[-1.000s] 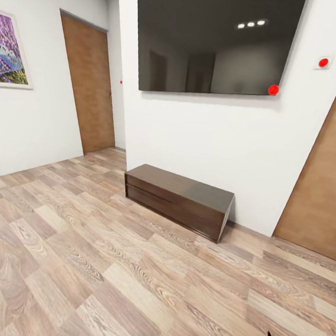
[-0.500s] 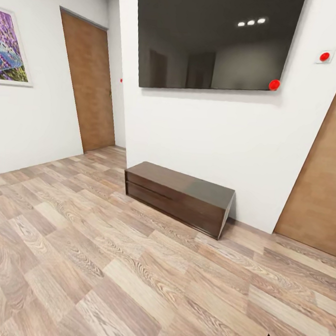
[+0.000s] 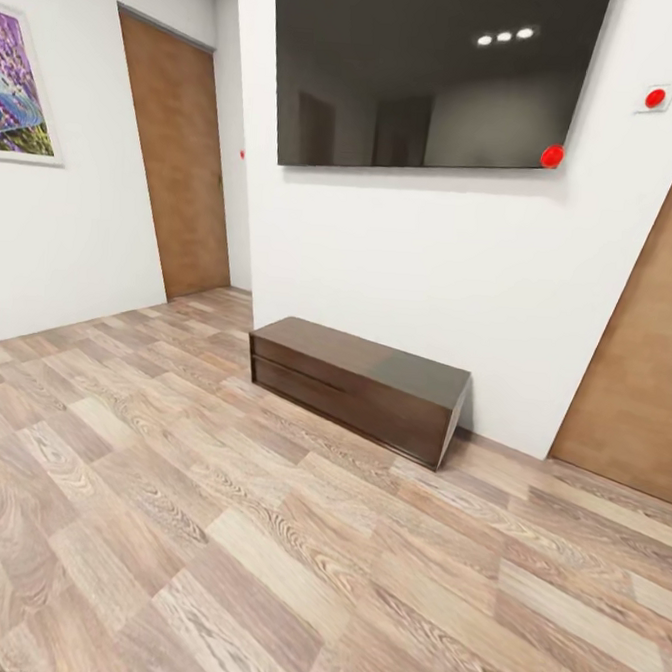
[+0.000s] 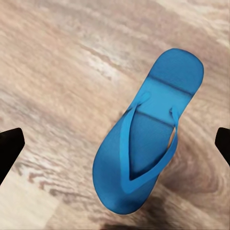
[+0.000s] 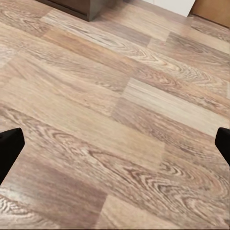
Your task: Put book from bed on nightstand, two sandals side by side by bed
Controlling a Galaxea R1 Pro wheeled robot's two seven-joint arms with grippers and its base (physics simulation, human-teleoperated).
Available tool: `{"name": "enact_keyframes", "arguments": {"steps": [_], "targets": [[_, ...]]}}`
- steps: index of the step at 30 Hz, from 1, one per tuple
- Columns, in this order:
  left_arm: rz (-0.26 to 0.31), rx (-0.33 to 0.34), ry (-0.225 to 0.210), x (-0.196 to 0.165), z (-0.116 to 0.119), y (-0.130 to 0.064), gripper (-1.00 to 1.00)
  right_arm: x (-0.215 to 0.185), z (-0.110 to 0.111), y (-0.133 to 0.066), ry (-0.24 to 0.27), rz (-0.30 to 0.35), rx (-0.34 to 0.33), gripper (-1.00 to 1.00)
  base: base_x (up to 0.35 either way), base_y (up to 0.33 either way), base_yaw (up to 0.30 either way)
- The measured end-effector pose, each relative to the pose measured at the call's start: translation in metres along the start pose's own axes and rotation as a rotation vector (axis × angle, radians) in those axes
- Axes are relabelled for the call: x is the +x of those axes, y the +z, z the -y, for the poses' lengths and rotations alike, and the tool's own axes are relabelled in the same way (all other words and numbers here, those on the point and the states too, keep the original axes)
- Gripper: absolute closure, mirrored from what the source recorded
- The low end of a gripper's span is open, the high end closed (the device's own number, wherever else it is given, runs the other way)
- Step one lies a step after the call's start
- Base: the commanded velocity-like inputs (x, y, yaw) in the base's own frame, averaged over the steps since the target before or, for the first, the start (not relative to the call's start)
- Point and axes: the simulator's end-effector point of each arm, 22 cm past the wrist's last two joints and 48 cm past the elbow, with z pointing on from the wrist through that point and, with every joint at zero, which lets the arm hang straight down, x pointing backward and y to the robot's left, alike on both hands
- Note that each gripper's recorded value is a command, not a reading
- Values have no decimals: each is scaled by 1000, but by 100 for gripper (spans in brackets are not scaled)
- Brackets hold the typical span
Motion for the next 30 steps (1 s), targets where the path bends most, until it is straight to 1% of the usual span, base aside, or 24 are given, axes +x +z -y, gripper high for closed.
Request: {"name": "enact_keyframes", "arguments": {"steps": [16,27,30], "targets": [[-58,6,6,24,2,10,-100,33,-2,6,-17,-86,-4,-100,0,0,0],[-38,6,10,7,2,12,-100,45,-1,6,-17,-110,-2,-100,0,0,0],[-39,5,13,2,1,13,-100,48,-1,6,-17,-115,-2,-100,0,0,0]]}}
